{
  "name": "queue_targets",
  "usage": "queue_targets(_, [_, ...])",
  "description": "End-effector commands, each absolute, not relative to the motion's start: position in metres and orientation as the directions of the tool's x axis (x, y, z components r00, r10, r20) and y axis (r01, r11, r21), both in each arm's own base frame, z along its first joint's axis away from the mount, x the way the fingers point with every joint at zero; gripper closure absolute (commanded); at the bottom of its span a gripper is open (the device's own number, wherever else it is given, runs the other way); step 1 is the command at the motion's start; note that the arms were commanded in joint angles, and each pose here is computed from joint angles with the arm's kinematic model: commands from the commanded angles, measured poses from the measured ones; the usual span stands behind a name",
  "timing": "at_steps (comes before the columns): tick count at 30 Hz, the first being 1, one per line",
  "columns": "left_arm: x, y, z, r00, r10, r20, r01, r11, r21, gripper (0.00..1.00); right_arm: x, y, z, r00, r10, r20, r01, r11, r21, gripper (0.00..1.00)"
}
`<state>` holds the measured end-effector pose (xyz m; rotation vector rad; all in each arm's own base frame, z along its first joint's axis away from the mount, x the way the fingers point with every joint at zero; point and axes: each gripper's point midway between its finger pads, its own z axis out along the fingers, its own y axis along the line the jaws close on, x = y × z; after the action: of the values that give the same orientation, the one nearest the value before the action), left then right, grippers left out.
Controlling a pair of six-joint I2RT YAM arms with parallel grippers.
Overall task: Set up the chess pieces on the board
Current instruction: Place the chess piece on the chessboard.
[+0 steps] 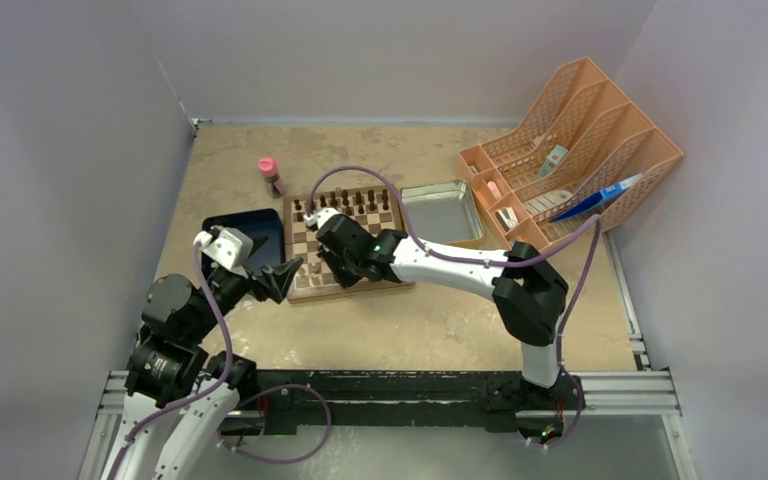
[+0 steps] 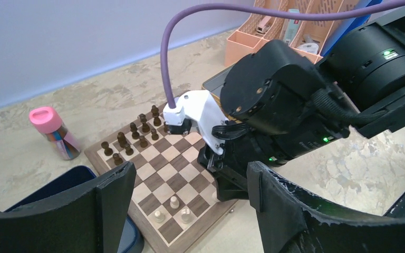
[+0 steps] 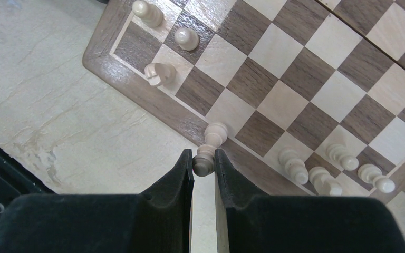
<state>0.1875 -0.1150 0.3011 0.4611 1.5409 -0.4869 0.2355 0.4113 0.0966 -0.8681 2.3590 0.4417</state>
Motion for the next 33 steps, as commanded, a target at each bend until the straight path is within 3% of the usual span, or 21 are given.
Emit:
queue_targets(1, [0.187,-0.11,0.321,0.045,-0.005,-0.999,0.552,0.833,0.021,0.23,0.241,0.42,0.106,-0.617,-0.489,-0.616,-0.682,0.724,0.108,0.91])
queue_targets(9, [0.185,-0.112,0.32,0.036,-0.003,-0.999,0.562,0.827,0.018,0.21,0.254,0.419,0.1,-0.622,-0.496,-0.606,-0.669,0.739,0.082,0.89])
queue_targets(25, [0.187,-0.116,0.316,0.014,0.007,-1.0,0.577,0.817,0.014,0.19,0.261,0.419,0.091,-0.629,-0.503,-0.593,-0.665,0.743,0.076,0.65])
queue_targets(33, [0.187,-0.115,0.312,-0.009,0.009,-1.0,0.574,0.819,0.002,0.19,0.264,0.42,0.103,-0.621,-0.478,-0.621,-0.654,0.753,0.076,0.64])
